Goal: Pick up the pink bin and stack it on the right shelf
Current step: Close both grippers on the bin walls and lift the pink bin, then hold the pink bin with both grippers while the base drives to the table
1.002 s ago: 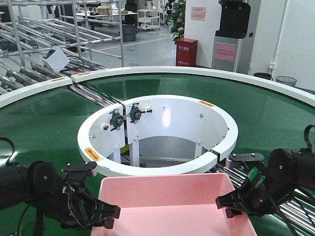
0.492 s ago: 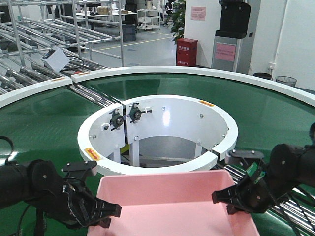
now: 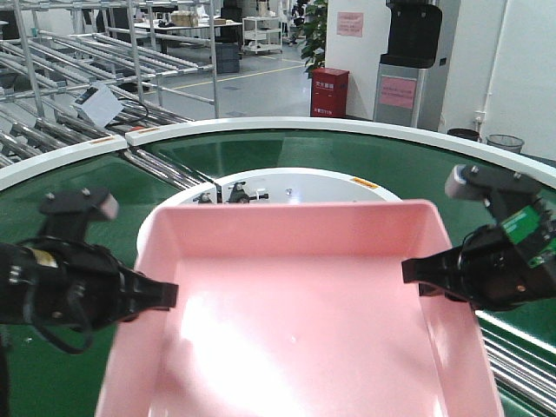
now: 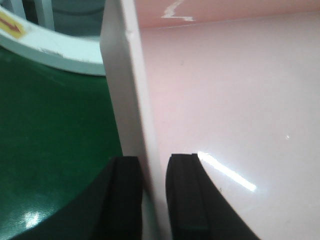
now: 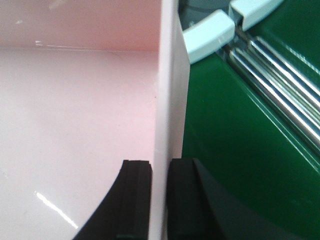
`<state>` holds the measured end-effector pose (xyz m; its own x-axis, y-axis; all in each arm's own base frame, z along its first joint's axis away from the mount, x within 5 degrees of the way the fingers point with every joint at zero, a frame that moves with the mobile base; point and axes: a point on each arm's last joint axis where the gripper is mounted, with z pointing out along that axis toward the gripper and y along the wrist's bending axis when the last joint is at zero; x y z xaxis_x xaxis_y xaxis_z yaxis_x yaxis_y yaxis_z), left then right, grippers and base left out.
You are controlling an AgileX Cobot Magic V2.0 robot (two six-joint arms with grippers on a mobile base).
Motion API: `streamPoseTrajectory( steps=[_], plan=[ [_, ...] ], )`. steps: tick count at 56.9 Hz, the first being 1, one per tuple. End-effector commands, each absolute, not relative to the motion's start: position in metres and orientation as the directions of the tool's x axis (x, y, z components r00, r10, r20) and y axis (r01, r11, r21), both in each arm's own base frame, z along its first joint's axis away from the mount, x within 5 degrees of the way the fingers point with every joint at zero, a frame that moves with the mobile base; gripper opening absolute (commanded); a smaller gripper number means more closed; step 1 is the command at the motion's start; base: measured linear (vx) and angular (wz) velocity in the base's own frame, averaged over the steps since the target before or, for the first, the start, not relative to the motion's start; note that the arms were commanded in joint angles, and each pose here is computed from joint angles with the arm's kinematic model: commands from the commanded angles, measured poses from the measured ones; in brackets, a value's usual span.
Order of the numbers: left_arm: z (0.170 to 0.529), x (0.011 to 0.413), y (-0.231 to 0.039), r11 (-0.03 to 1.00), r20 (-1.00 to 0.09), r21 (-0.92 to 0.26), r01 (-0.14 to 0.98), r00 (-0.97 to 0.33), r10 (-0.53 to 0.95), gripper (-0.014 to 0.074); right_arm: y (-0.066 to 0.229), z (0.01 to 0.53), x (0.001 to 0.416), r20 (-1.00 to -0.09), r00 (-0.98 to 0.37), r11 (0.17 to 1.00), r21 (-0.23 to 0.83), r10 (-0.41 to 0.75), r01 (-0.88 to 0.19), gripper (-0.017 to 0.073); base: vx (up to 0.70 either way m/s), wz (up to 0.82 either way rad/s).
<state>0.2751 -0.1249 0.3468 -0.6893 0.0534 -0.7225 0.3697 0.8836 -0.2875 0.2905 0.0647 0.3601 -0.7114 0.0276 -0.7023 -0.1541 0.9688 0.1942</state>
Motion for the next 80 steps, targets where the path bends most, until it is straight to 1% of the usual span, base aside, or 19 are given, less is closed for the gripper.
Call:
streamPoseTrajectory(
  steps=[1, 5, 14, 24, 33, 49, 80],
  plan=[
    [0.388, 0.252, -0.116, 0.866, -0.809, -0.283, 0.412, -0.587, 0.015, -0.0004, 0.067, 0.396, 0.270, -0.785, -0.612, 0.957, 0.241, 0.096, -0.159, -0.0008, 0.00, 0.00],
    [0.398, 0.239, -0.112, 0.860, -0.818, -0.280, 0.426, -0.575, 0.018, -0.0003, 0.065, 0.399, 0.260, -0.788, -0.607, 0.963, 0.233, 0.103, -0.139, -0.0008, 0.00, 0.00],
    [0.413, 0.223, -0.106, 0.854, -0.841, -0.296, 0.429, -0.541, -0.019, -0.0002, 0.062, 0.396, 0.240, -0.802, -0.589, 0.965, 0.222, 0.098, -0.142, -0.0008, 0.00, 0.00],
    [0.411, 0.217, -0.106, 0.849, -0.816, -0.307, 0.431, -0.578, -0.002, -0.0002, 0.058, 0.404, 0.229, -0.841, -0.531, 0.965, 0.214, 0.102, -0.154, -0.0008, 0.00, 0.00],
    [0.408, 0.215, -0.106, 0.846, -0.796, -0.310, 0.433, -0.606, 0.018, -0.0002, 0.059, 0.405, 0.227, -0.836, -0.533, 0.956, 0.247, 0.127, -0.159, -0.0008, 0.00, 0.00],
    [0.400, 0.206, -0.107, 0.839, -0.720, -0.320, 0.440, -0.688, 0.086, -0.0002, 0.059, 0.405, 0.227, -0.838, -0.532, 0.957, 0.244, 0.125, -0.159, -0.0008, 0.00, 0.00],
    [0.399, 0.206, -0.107, 0.839, -0.717, -0.321, 0.440, -0.691, 0.089, -0.0002, 0.059, 0.405, 0.227, -0.838, -0.532, 0.957, 0.244, 0.125, -0.159, -0.0008, 0.00, 0.00]
  ],
)
